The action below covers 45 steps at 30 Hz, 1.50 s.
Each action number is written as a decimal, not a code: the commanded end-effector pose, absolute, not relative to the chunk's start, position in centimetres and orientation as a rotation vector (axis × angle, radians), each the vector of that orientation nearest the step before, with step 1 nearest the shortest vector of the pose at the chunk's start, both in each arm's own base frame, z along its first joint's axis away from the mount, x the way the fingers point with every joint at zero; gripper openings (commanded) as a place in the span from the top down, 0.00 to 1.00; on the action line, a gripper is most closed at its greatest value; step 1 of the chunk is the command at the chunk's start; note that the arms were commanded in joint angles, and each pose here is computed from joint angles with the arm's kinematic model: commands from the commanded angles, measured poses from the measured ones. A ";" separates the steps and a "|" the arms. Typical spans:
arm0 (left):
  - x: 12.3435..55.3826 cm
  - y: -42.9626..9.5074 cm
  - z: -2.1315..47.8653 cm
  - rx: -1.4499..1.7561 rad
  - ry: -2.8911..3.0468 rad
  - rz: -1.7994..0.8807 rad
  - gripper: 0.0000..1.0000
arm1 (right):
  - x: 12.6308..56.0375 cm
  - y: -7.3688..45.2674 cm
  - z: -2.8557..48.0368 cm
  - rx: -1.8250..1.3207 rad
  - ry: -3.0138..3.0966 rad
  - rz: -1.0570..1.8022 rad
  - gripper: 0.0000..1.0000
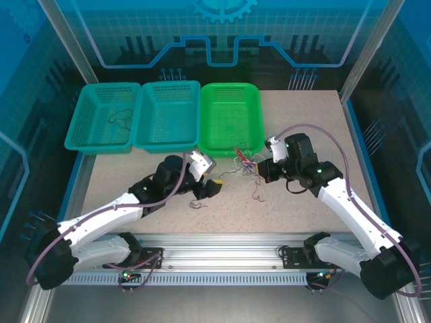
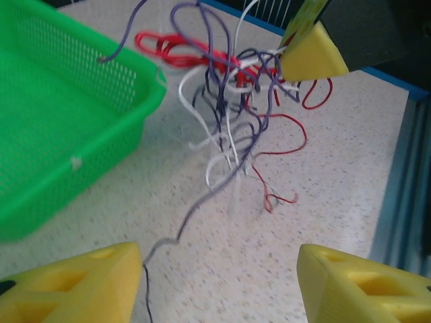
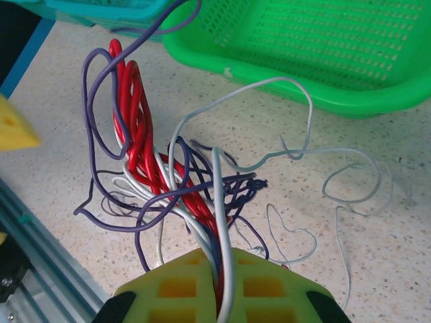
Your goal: Untangle the cables
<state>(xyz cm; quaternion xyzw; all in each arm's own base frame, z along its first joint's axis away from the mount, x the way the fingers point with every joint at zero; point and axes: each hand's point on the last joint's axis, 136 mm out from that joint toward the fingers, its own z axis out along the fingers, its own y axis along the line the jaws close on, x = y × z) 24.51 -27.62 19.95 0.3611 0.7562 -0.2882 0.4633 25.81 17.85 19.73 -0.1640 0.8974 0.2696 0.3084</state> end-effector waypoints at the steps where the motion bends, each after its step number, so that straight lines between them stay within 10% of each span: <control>1: 24.8 -30.4 20.9 1.097 1.687 -0.641 0.35 | 24.8 18.9 21.3 -0.503 2.342 0.761 1.00; 6: 26.3 -31.9 21.0 1.051 1.665 -0.641 0.44 | 24.5 19.1 21.3 -0.507 2.344 0.764 1.00; 14: 26.4 -32.1 20.7 1.014 1.682 -0.679 1.00 | 24.6 18.9 21.4 -0.478 2.329 0.755 1.00; 45: 29.9 -14.6 20.7 0.041 1.941 -0.581 1.00 | 21.9 -5.5 10.0 1.021 2.371 -0.018 1.00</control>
